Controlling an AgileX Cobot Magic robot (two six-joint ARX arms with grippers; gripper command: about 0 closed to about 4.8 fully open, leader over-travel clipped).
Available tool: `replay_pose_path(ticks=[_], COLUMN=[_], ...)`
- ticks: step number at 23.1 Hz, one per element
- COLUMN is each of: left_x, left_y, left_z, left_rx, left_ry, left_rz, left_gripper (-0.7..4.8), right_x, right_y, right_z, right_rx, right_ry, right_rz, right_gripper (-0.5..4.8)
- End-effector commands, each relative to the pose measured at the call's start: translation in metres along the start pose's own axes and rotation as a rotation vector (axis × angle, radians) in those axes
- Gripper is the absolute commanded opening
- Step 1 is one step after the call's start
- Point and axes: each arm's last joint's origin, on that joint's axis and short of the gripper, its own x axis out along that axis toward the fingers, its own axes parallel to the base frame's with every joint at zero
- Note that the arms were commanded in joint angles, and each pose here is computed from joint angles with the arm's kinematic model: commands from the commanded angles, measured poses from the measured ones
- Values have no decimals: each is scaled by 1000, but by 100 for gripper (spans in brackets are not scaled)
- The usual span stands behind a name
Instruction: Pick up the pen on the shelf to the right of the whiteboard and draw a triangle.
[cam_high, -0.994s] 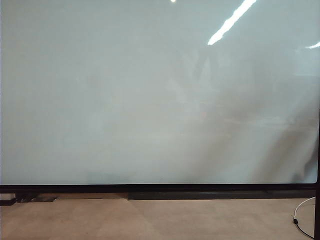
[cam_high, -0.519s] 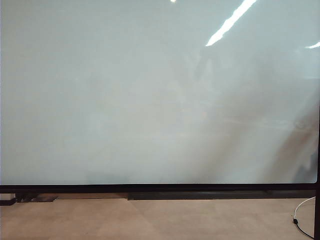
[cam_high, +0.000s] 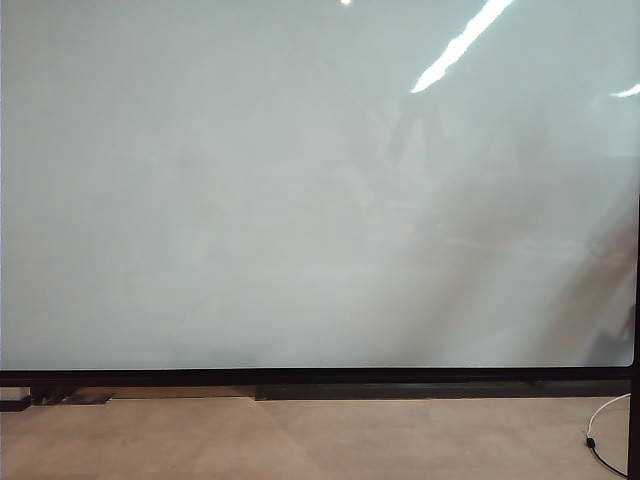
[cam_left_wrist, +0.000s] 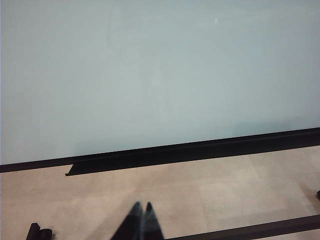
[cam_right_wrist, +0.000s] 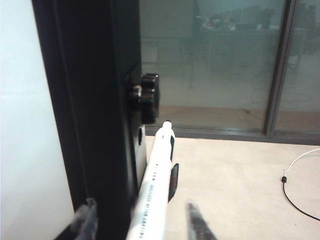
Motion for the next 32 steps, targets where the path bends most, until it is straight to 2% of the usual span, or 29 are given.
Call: replay_pose_path(ticks=[1,10,13,20,23,32], left_x=[0,0,0,0,0,0], left_y=[0,0,0,0,0,0], left_z=[2,2,2,2,2,2], left_rx=[2,2,2,2,2,2], left_ry=[-13,-12,-12,-13,-12,-12], left_rz=[-2,-2,-2,-2,-2,-2], left_gripper=[-5,-5,-5,-5,-5,-5], right_x=[1,1,1,1,1,1], right_y=[-1,0,-1,-1,-1,-1], right_z=[3,3,3,3,3,3], right_rx=[-13,-31,-39,-39,-42,-42], right_ry=[-17,-18,-18,-18,-18,-18], right_rz=[2,2,1,1,1,1], right_gripper=[229,229,191,187,149,147])
